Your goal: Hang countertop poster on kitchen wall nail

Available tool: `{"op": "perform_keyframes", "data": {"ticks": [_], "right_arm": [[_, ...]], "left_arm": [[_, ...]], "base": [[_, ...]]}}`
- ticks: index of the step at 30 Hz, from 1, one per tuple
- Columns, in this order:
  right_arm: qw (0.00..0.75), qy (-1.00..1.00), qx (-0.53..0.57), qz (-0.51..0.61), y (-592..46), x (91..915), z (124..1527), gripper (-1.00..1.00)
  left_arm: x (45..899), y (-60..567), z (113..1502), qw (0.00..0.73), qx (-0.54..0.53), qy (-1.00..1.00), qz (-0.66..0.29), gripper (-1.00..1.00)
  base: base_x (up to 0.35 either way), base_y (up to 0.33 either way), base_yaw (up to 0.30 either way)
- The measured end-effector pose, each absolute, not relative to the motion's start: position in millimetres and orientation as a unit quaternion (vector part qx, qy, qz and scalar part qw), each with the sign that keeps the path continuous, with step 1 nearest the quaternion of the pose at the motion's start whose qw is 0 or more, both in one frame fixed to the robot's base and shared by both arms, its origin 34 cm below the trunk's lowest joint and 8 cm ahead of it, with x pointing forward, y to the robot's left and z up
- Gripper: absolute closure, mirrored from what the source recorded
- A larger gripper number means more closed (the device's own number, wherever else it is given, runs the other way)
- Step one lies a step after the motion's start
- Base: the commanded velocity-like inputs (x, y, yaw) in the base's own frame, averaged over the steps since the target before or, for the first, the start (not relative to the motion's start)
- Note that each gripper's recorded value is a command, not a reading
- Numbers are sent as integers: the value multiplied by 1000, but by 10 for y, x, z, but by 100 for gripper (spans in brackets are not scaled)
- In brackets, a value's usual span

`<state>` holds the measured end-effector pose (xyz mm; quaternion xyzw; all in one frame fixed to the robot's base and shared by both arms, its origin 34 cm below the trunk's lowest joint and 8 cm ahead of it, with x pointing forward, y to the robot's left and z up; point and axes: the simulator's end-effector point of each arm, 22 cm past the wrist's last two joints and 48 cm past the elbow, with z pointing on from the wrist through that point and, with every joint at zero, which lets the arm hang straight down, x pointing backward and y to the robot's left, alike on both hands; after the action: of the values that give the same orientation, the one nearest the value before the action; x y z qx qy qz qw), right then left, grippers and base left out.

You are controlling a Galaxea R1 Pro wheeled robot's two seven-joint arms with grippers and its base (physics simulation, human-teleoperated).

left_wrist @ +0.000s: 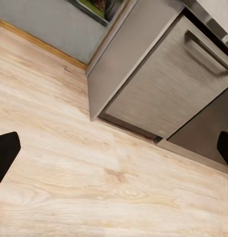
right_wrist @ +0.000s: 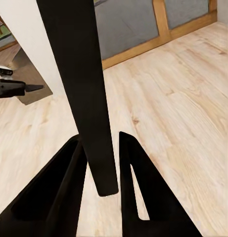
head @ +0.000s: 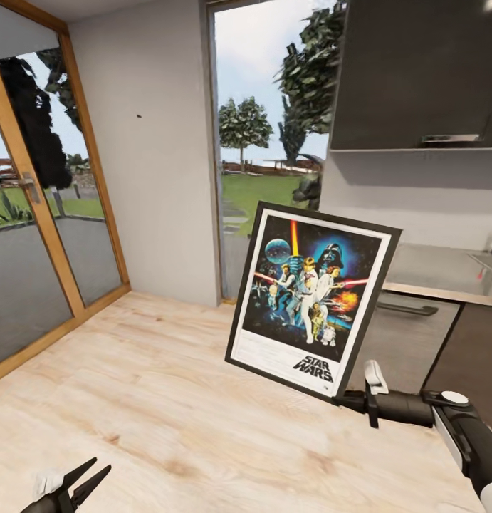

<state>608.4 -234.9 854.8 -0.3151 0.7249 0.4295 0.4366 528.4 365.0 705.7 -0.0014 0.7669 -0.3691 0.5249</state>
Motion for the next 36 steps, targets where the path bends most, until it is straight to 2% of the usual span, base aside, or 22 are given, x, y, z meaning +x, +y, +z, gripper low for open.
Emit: {"op": "perform_keyframes", "data": {"ticks": [22, 24, 36], "right_arm": [[444, 729, -313, 415, -2336, 6156, 8536, 100], [459, 744, -295, 385, -2421, 6304, 8488, 100], [465, 751, -286, 372, -2440, 6379, 8460, 100]], "left_arm": [[5284, 3655, 7056, 525, -2, 767, -369, -100], [5284, 3673, 7060, 525, -2, 768, -368, -100], [5286, 3677, 7061, 525, 0, 768, -367, -100]], "base": [[272, 184, 21], [254, 190, 0], [55, 44, 0]]}}
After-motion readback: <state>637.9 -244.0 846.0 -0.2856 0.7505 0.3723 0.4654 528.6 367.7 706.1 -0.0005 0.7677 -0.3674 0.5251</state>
